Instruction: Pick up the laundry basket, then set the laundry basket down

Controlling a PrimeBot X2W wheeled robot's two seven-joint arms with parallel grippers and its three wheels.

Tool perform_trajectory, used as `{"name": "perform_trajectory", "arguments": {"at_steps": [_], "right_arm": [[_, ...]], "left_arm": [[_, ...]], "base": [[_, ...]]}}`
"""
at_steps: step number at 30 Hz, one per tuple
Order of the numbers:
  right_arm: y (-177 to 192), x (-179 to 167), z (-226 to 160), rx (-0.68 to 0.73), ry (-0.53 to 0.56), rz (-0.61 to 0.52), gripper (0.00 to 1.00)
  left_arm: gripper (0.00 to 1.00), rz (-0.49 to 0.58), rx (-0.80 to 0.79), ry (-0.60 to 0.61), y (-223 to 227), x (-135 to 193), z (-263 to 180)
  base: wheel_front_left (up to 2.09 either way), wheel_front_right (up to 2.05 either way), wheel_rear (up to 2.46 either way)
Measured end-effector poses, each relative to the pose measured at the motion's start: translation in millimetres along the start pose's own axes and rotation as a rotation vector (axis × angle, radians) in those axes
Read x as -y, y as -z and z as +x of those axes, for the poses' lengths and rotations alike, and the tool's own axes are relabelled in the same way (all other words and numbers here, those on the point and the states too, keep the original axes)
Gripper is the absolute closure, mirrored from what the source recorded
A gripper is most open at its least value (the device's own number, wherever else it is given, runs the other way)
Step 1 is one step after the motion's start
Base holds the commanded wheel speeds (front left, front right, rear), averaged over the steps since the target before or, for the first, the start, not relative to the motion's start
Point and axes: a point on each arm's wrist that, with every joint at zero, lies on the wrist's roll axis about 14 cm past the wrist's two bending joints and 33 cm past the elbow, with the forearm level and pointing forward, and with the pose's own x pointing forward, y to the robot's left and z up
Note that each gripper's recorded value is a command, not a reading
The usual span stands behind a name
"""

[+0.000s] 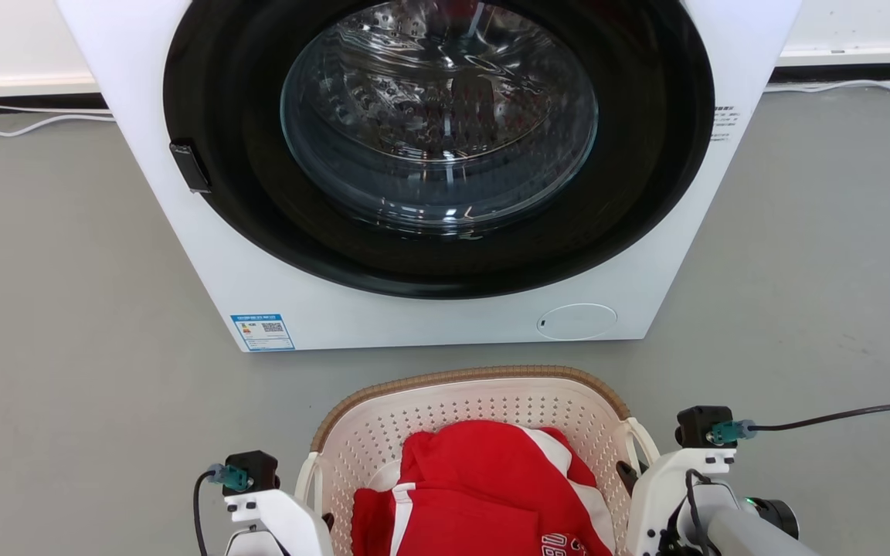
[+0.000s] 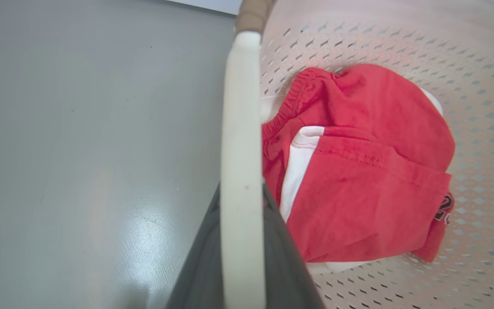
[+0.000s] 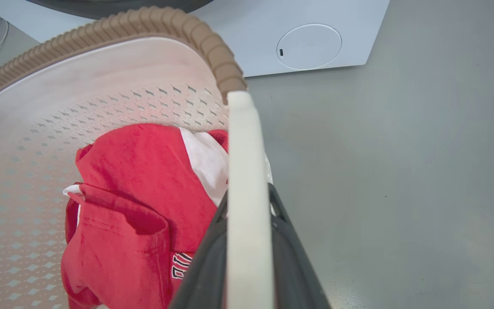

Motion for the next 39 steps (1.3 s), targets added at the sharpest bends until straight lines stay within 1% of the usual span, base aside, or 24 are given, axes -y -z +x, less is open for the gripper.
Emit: {"name": "perform_trajectory", "arguments": {"at_steps": [27,32,39], "right_arm": [[-4.3,1.2,-3.1,0.006,0.002,0.005,1.00],[-2.8,1.2,-2.3,0.004,0.002,0.015,1.00],[-0.5,0.5,-2.1,-0.003,-0.001,0.013,1.00]], "left_arm": [[1.00,0.015,0.001,0.013,-2.0,4.4,1.4],[1.00,0.022,0.008,0.015,-8.3,5.0,3.1],[1.00,0.014,0.003,0.012,-6.2,3.8,3.4]], "base": [[0.00,0.00,0.00],[0.00,0.00,0.00],[0.00,0.00,0.00]]}}
